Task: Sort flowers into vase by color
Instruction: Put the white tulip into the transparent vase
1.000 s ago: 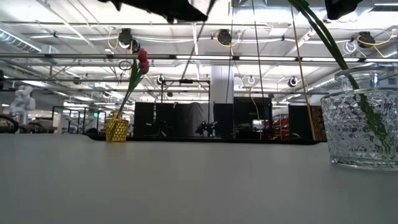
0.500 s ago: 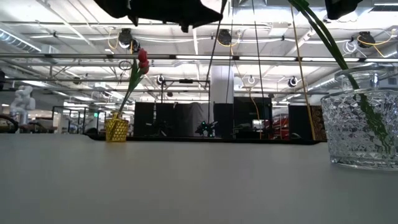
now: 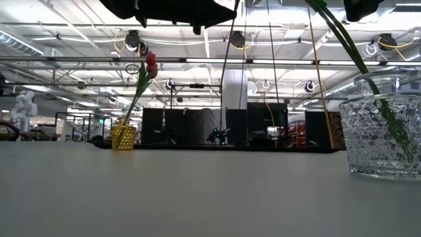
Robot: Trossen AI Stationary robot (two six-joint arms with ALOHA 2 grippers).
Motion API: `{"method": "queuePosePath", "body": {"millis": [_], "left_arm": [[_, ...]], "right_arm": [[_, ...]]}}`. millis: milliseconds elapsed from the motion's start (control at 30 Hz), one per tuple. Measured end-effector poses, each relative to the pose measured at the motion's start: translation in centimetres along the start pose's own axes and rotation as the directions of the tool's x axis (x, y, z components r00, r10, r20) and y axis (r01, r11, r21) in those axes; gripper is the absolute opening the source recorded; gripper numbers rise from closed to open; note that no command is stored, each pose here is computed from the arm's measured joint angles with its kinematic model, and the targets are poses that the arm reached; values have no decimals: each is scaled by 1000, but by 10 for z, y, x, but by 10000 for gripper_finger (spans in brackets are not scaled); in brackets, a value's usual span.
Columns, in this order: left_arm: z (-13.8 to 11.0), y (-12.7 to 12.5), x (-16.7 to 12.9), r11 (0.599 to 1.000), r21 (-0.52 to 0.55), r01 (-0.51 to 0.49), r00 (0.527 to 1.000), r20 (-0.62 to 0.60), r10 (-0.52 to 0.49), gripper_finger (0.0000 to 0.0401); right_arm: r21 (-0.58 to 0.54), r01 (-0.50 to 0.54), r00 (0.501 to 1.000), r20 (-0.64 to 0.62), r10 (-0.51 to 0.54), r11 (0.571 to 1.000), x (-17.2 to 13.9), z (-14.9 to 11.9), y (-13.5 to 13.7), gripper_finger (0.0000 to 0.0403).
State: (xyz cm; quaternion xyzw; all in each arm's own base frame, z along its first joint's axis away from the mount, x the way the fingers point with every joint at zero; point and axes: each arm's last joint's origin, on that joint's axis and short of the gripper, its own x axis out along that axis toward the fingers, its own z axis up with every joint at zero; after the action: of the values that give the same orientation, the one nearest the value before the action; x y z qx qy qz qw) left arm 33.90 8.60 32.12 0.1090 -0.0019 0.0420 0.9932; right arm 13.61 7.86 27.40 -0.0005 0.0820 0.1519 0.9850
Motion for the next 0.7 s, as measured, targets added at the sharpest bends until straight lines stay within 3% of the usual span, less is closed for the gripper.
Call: {"method": "queuePosePath", "body": {"millis": [367,533,700], "left_arm": [[1,-3,1,995,-100,10,1000,2,-9,0],[3,-8,1,995,-101,23,1000,17,-21,0],[5,-12,2,995,-98,34,999,30,-31,0]], "right_arm": [[30,36,994,102,-39,999,1,10,0,203],[60,228,963,132,-234,972,0,13,-6,203],[67,463,874,129,-468,884,-2,13,-18,203]]}}
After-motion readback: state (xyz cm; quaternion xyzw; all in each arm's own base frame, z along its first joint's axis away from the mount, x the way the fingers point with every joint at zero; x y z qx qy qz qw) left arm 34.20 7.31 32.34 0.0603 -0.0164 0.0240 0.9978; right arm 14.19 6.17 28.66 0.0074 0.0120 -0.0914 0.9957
